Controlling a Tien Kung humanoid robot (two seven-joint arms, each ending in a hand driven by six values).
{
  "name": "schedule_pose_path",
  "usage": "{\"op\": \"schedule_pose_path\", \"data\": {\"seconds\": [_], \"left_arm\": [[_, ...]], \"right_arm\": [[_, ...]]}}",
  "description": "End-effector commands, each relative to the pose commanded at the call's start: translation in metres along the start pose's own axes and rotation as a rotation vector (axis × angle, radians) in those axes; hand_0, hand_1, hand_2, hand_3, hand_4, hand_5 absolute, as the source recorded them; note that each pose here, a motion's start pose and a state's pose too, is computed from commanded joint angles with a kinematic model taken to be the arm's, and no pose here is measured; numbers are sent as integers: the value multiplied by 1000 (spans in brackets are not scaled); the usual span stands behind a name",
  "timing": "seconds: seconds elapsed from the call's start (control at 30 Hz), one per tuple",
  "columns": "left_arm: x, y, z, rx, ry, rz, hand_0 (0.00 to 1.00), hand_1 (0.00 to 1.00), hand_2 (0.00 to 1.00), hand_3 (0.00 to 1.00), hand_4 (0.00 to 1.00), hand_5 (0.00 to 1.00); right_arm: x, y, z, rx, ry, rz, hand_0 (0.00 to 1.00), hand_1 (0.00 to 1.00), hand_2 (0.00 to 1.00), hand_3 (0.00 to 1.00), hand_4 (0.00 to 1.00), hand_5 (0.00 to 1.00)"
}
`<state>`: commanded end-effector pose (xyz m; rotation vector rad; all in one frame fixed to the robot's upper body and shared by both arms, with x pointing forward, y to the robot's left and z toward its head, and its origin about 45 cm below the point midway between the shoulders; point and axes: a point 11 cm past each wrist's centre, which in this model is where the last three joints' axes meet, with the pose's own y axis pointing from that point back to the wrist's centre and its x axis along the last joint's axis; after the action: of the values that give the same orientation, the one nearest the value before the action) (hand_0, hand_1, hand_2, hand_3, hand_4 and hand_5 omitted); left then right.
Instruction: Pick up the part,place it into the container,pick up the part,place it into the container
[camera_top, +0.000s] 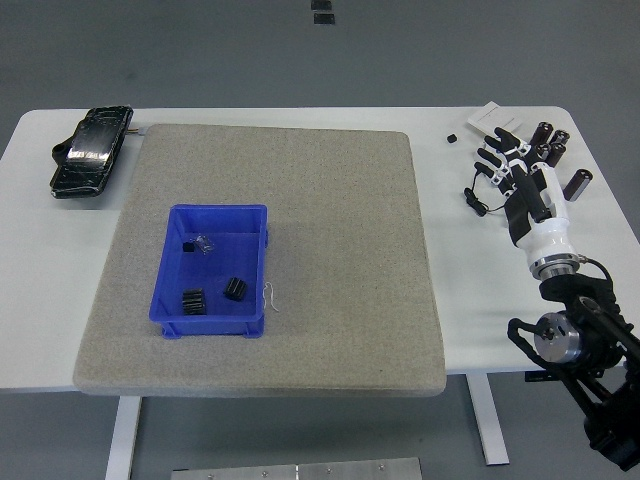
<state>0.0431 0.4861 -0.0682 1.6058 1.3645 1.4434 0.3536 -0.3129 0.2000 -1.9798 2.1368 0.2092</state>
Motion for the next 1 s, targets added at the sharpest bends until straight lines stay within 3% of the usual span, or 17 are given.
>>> {"op": "schedule_pose_path", "data": {"seconds": [1.0], "left_arm": [[-4, 1, 3, -8, 5, -7, 774, 761, 769, 744, 749, 405]], "right_arm": [[-2, -1, -11, 28, 23, -8, 756, 725, 729, 693, 767, 509]]}}
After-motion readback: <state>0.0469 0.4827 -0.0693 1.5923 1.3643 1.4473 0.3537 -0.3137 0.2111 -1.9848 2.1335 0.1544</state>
